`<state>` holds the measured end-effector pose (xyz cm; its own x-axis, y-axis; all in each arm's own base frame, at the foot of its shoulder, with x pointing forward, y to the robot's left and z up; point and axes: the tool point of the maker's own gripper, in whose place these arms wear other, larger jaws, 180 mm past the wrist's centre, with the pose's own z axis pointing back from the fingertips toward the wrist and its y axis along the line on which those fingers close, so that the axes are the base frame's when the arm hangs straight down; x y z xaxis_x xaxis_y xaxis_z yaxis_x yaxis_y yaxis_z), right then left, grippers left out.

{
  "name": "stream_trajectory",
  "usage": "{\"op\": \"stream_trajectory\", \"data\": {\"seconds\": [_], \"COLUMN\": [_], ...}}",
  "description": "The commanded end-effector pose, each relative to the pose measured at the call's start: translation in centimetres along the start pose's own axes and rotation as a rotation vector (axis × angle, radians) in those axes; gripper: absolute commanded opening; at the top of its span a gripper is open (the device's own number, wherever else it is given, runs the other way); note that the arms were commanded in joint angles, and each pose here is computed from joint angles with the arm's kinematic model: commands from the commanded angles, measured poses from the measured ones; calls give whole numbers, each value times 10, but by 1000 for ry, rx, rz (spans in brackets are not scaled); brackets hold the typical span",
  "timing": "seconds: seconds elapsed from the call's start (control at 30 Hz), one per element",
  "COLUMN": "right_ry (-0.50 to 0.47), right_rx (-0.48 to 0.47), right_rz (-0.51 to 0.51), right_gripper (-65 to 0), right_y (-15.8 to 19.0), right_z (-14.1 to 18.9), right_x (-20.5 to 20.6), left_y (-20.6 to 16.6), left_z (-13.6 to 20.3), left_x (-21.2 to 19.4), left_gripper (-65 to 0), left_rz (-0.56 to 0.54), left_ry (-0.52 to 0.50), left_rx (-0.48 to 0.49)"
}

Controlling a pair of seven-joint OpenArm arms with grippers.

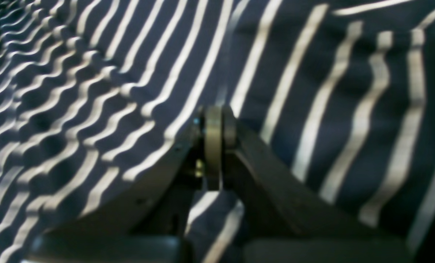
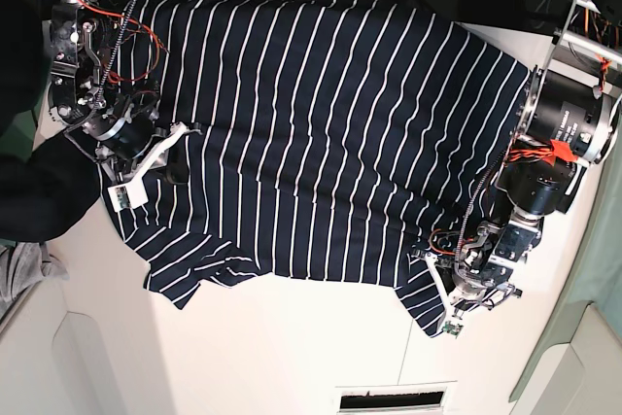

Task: Layout the t-shirt on the table in an organized manner, then fold the t-shirt properly
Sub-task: 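Regrasp the shirt edges and pull both grippers outward to flatten it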

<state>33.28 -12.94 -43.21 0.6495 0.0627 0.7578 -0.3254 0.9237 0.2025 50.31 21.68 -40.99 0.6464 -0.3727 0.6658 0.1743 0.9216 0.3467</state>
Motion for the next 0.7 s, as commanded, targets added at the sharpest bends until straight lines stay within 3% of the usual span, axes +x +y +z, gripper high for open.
{"op": "stream_trajectory", "data": {"seconds": [0.0,0.13,0.33,0.67], "right_ry": [-66,-33,91,216], "right_rx": [-20,-90,-83,-75], "right_rz": [20,50,1,-47], "right_gripper": [-650,-650,-650,-650], "right_y": [-7,-27,-43,-65], "right_z": [-1,-11,-39,-22], "right_x": [28,35,14,-6], "left_y": [10,-5,-43,-4], "left_z": [2,0,-1,1], "left_x": [20,-2,-18,3], "left_gripper": [-650,-650,-650,-650], "left_rz": [3,-1,-90,-82], "left_ry": [-45,-13,-17,-47], "left_rx": [18,-7,-32,109]}}
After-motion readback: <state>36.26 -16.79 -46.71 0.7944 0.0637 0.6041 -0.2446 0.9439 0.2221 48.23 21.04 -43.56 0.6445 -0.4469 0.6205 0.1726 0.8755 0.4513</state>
